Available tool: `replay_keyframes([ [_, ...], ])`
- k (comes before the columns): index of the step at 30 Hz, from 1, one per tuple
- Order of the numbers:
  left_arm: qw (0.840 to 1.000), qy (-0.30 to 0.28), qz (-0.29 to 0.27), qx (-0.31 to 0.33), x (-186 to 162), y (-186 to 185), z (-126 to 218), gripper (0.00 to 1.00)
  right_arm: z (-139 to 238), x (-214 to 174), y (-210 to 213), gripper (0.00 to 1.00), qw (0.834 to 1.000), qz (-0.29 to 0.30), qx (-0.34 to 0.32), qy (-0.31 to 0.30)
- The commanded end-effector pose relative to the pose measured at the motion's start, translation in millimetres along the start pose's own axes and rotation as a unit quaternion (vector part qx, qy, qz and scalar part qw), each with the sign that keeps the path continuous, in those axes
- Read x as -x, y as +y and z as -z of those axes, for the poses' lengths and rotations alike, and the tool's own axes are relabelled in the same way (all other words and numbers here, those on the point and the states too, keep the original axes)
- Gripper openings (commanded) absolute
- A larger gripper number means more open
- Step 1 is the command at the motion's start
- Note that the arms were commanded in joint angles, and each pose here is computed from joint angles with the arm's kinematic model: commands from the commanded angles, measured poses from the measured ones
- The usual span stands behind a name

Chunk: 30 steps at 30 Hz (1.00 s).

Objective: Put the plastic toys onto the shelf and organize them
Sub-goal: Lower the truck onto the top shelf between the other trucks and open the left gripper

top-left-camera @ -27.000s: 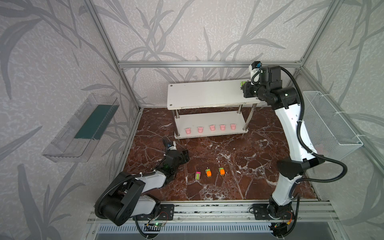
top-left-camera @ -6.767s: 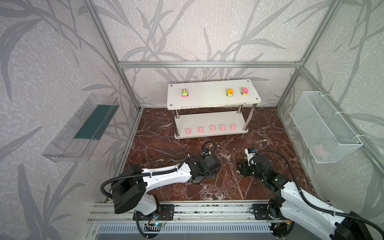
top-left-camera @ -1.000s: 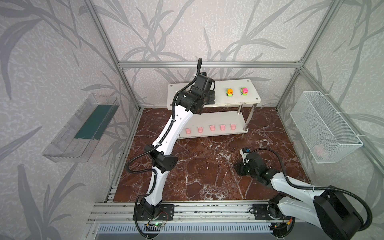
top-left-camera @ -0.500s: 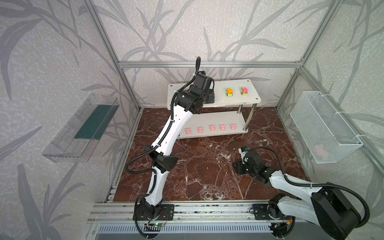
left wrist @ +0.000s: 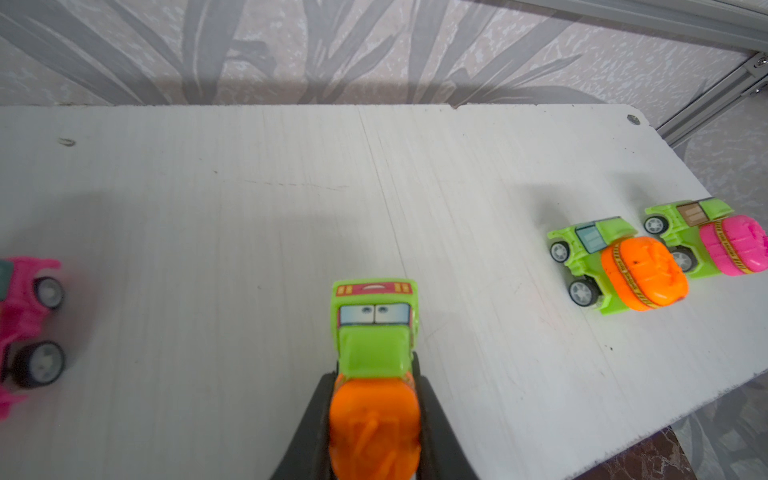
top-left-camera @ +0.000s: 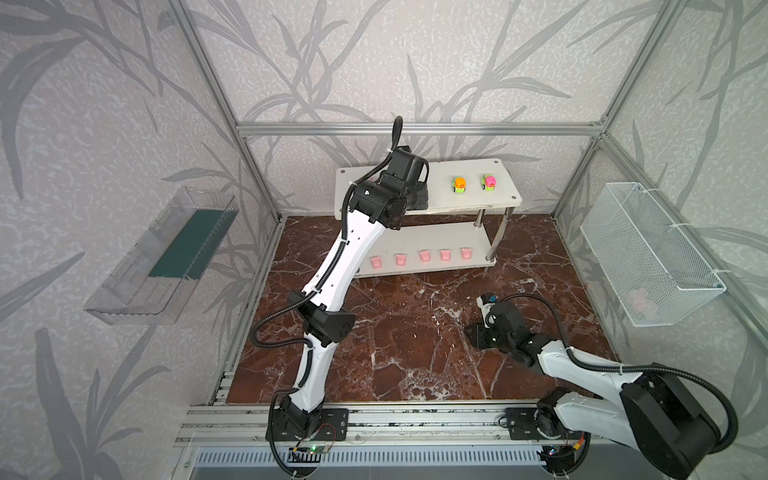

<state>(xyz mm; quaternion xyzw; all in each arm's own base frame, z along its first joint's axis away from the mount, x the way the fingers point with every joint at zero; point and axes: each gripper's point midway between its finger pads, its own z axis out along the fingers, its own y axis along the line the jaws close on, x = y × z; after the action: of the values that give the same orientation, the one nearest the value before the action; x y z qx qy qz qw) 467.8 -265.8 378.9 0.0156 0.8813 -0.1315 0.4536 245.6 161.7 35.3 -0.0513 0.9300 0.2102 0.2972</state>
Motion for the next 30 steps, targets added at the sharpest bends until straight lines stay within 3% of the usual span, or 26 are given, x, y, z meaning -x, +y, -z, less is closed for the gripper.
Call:
replay_keyframes([
  [1,1.000,0.003,0.003,0.006,1,7,23,0.24,-1,9,5,0.47,1.000,0.002,0.009,-0.011],
  [30,1.000,0.016,-0.003,0.000,-8,0,10,0.29,-7,3,1,0.47,1.000,-0.002,0.007,-0.001],
])
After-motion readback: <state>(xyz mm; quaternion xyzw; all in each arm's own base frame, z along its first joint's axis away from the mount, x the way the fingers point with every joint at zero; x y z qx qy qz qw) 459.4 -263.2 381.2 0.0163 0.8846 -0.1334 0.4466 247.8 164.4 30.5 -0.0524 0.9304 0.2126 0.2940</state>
